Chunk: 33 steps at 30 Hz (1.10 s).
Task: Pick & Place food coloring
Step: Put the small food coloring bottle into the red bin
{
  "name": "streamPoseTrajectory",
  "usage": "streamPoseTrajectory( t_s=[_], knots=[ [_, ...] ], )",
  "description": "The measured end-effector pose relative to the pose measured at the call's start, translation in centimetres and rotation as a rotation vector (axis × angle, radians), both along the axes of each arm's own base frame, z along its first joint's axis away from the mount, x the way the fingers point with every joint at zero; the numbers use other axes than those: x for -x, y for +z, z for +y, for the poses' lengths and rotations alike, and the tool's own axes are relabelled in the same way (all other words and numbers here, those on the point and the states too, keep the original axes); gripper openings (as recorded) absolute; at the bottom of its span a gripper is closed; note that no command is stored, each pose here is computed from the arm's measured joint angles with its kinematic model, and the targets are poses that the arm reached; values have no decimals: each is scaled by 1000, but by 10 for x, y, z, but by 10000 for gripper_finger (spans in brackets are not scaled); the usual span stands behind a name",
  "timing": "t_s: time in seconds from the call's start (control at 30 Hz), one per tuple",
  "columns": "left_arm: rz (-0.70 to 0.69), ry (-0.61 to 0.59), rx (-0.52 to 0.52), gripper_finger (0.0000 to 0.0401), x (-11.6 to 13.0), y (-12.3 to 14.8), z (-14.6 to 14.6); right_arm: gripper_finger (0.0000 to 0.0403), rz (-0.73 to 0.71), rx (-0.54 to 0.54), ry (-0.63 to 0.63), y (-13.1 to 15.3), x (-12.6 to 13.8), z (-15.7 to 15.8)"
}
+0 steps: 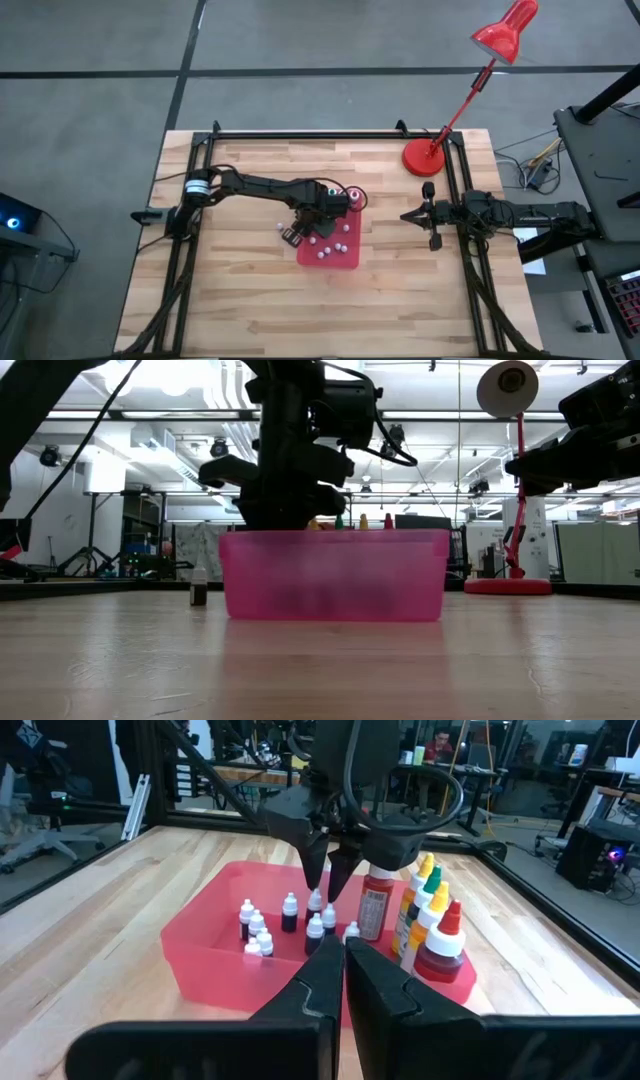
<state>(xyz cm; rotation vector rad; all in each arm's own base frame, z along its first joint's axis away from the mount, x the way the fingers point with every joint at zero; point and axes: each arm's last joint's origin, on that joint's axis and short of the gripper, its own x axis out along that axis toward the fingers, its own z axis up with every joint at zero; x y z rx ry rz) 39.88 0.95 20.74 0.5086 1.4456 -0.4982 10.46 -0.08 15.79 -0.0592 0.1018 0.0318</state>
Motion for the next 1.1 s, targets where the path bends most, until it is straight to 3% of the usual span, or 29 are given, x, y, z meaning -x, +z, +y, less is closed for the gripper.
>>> streamPoseTrajectory(
  t_s=[0.5,1.1],
  knots=[
    [-10,4,-2,108,0,4,0,9,0,-1,-1,0,0,0],
    [-82,285,25,108,-8,22,3,9,0,-2,-1,0,0,0]
  ],
)
